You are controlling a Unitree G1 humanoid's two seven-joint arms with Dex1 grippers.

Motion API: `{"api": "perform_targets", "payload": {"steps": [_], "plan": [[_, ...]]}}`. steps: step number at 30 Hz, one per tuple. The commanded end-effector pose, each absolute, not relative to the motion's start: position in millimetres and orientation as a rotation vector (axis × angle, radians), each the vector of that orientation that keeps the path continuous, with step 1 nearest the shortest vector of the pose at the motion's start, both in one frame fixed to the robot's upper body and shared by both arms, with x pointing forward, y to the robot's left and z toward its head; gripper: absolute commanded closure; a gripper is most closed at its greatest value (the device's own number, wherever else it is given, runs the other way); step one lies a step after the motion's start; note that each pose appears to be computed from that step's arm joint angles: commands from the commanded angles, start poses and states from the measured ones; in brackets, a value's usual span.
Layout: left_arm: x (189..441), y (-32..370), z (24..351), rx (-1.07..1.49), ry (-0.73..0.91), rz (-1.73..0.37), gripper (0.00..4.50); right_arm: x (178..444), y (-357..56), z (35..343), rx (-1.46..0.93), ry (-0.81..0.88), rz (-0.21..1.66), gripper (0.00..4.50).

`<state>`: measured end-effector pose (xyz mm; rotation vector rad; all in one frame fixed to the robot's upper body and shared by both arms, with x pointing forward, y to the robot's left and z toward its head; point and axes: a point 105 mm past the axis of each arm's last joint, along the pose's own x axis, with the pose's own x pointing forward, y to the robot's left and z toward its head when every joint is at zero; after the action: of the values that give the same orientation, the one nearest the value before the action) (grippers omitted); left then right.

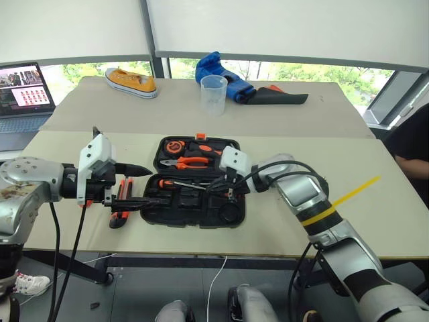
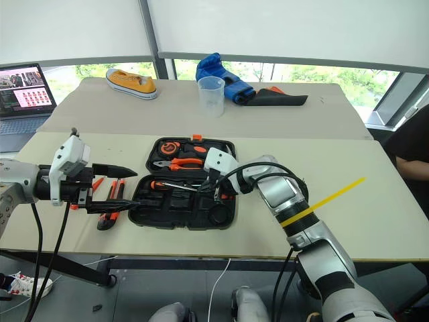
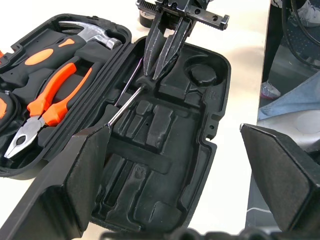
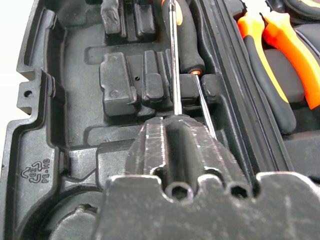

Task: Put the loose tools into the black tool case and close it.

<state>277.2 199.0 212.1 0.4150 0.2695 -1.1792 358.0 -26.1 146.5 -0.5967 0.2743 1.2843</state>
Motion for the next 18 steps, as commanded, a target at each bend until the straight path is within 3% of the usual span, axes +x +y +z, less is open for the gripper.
{"api": "perform_targets", "payload": {"steps": [1, 9, 14, 16, 18], "plan": [[277.7, 198.6, 221.6, 0.453, 0.230, -1.181, 0.00, 357.6, -21.1, 159.9, -0.602, 0.237, 1.285, 3.82], [277.3, 198.8, 220.3, 0.456, 0.230, -1.180, 0.00, 352.2, -16.0, 191.5, -0.520, 0.172, 1.309, 3.82], [278.3, 198.8, 218.7, 0.459, 0.231, -1.179, 0.00, 366.1, -19.4, 186.9, -0.519, 0.186, 1.253, 3.82], [278.7, 197.6, 218.3, 0.460, 0.228, -1.182, 0.00, 372.5, -21.8, 175.4, -0.530, 0.210, 1.228, 4.32], [278.7, 197.0, 218.3, 0.461, 0.226, -1.185, 0.00, 373.3, -22.8, 166.3, -0.551, 0.226, 1.230, 4.49]]}}
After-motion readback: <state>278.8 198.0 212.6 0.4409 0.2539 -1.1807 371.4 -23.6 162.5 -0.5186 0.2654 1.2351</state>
